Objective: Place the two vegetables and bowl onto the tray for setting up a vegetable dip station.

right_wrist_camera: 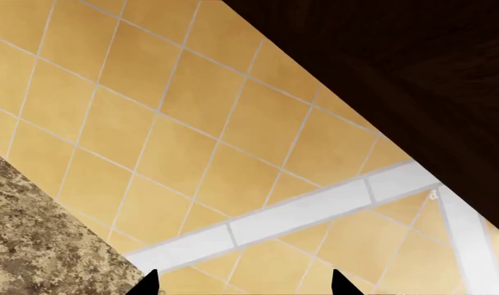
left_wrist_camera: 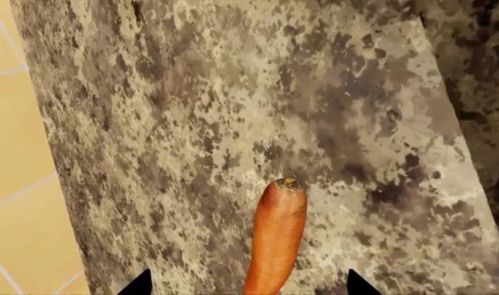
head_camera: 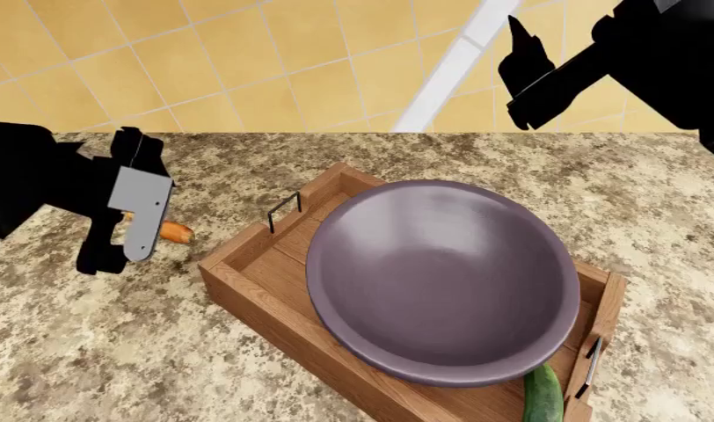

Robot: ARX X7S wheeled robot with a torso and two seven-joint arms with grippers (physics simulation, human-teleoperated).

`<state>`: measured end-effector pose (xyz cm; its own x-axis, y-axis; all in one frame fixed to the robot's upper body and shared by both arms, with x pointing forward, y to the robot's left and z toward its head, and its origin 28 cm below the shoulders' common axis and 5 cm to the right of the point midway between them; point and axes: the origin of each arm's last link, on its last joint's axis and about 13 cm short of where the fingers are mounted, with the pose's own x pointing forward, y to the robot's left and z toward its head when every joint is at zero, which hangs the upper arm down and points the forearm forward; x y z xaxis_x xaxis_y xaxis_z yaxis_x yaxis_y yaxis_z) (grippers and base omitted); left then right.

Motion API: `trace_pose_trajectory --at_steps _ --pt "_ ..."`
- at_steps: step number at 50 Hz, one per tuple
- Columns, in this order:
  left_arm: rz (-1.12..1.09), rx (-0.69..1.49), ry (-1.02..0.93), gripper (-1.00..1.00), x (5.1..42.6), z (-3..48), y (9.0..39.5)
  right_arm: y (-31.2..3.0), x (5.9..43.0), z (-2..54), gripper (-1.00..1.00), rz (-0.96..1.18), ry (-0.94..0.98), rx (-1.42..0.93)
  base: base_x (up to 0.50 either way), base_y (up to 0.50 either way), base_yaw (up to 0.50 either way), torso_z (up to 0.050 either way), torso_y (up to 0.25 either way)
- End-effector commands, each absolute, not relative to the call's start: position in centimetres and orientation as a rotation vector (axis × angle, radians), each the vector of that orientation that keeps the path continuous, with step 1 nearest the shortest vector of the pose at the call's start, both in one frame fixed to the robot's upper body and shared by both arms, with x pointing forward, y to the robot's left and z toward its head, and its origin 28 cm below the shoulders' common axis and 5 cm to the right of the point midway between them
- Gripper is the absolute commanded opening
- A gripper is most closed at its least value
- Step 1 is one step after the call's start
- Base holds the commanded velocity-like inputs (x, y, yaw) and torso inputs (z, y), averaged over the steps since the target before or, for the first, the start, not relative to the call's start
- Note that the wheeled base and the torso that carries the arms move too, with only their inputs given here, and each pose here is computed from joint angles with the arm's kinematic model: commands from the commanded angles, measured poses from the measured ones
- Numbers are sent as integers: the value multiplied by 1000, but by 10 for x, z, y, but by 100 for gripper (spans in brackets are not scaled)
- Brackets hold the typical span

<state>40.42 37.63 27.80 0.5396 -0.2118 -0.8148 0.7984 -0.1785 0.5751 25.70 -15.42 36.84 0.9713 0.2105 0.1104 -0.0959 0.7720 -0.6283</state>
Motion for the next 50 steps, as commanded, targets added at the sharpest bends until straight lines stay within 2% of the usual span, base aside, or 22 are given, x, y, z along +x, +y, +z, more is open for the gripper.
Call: trace_pose_trajectory --at_steps 1,43,44,50 --pt "-957 1507 543 100 404 276 376 -154 256 367 100 164 -179 -667 0 0 0 0 0" --pt "-862 1571 564 100 409 252 366 -157 248 363 100 134 -167 -657 0 0 0 0 0" --pt "-860 1571 569 -100 409 250 367 -157 247 364 100 132 -169 -657 0 0 0 0 0" --pt "-845 1586 607 -100 408 245 369 -157 244 365 100 128 -175 -660 0 0 0 0 0"
